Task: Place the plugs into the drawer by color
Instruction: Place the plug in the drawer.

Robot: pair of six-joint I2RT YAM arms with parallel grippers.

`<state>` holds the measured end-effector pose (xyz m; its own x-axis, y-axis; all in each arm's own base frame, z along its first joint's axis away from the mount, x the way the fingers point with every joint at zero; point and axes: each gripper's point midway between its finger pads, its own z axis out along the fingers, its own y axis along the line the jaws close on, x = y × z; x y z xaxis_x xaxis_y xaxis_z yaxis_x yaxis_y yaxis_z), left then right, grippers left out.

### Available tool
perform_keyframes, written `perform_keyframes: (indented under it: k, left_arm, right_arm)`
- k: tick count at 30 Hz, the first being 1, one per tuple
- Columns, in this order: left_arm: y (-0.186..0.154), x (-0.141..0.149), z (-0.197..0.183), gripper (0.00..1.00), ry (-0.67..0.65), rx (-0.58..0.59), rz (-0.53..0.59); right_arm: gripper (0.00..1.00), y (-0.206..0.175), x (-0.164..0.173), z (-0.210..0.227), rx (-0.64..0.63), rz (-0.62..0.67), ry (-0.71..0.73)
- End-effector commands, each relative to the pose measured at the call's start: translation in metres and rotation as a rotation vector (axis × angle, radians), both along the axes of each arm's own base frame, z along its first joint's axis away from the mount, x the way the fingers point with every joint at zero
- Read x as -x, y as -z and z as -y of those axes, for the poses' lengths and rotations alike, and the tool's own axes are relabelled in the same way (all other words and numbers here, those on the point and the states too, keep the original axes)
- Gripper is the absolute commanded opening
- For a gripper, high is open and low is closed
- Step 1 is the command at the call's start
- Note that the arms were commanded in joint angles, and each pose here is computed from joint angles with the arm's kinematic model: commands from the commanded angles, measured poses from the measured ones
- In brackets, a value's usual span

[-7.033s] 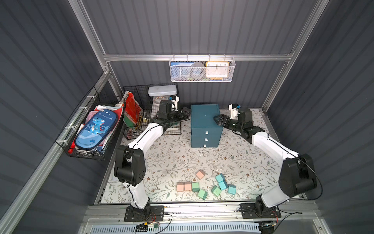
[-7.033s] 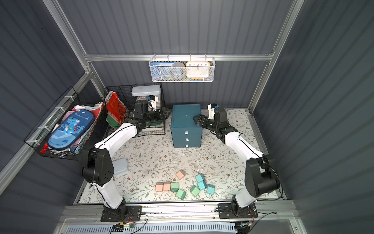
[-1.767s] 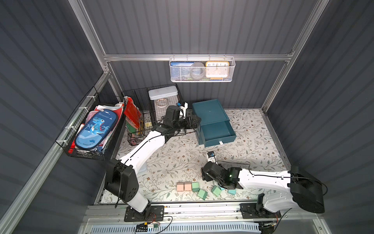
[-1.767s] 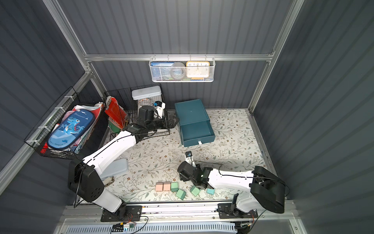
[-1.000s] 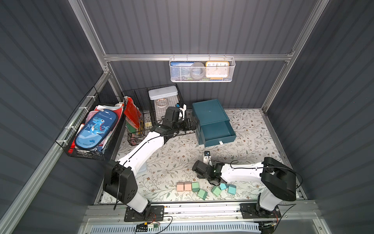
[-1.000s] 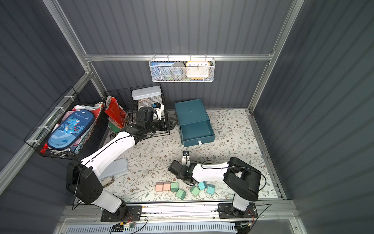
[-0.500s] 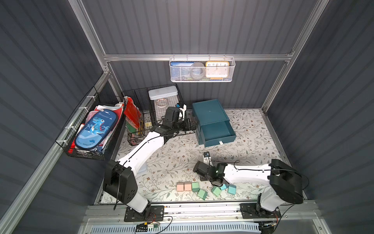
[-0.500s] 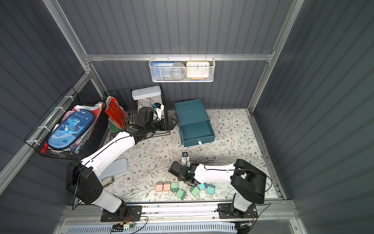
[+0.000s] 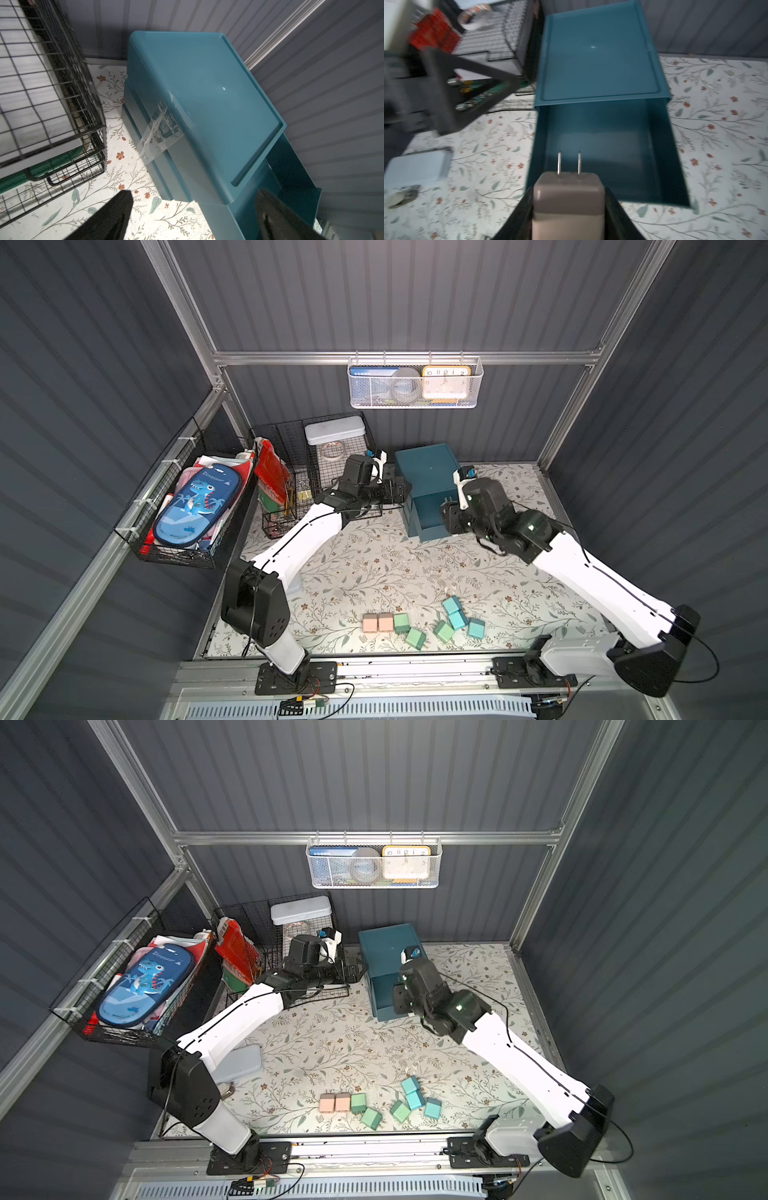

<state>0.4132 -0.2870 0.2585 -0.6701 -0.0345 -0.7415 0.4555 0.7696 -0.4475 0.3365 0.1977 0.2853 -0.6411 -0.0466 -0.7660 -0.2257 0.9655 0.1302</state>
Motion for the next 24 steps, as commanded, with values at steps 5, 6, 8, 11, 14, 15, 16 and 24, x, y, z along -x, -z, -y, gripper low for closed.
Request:
perform_keyframes:
  k: [5, 6, 8, 11, 14, 15, 16, 24]
  left_arm:
    - [-0.002, -0.008, 0.012, 0.97, 0.04, 0.04, 0.005]
    - [-0.002, -0.009, 0.014, 0.97, 0.048, 0.043, 0.001]
    - [0.0, -0.009, 0.018, 0.96, 0.066, 0.05, -0.005]
    - [0.001, -0.01, 0.021, 0.96, 0.079, 0.051, -0.006]
    - [0.002, -0.012, 0.021, 0.96, 0.079, 0.046, -0.002]
    - [0.002, -0.012, 0.021, 0.96, 0.079, 0.046, -0.003]
    - [0.003, -0.013, 0.022, 0.96, 0.08, 0.045, -0.006]
    - [0.005, -0.013, 0.022, 0.97, 0.09, 0.03, -0.009]
  right_arm:
    - [0.21, 0.042, -0.05, 0.014, 0.13, -0.132, -0.134]
    - [0.22, 0.046, -0.055, 0.019, 0.14, -0.139, -0.124]
    - [0.24, 0.055, -0.063, 0.029, 0.166, -0.15, -0.113]
    - [0.26, 0.063, -0.067, 0.038, 0.186, -0.171, -0.108]
    - [0.31, 0.066, -0.063, 0.04, 0.181, -0.184, -0.118]
    - [0.34, 0.066, -0.062, 0.041, 0.184, -0.188, -0.117]
    - [0.38, 0.066, -0.061, 0.042, 0.185, -0.187, -0.118]
    - [0.63, 0.067, -0.064, 0.049, 0.192, -0.199, -0.097]
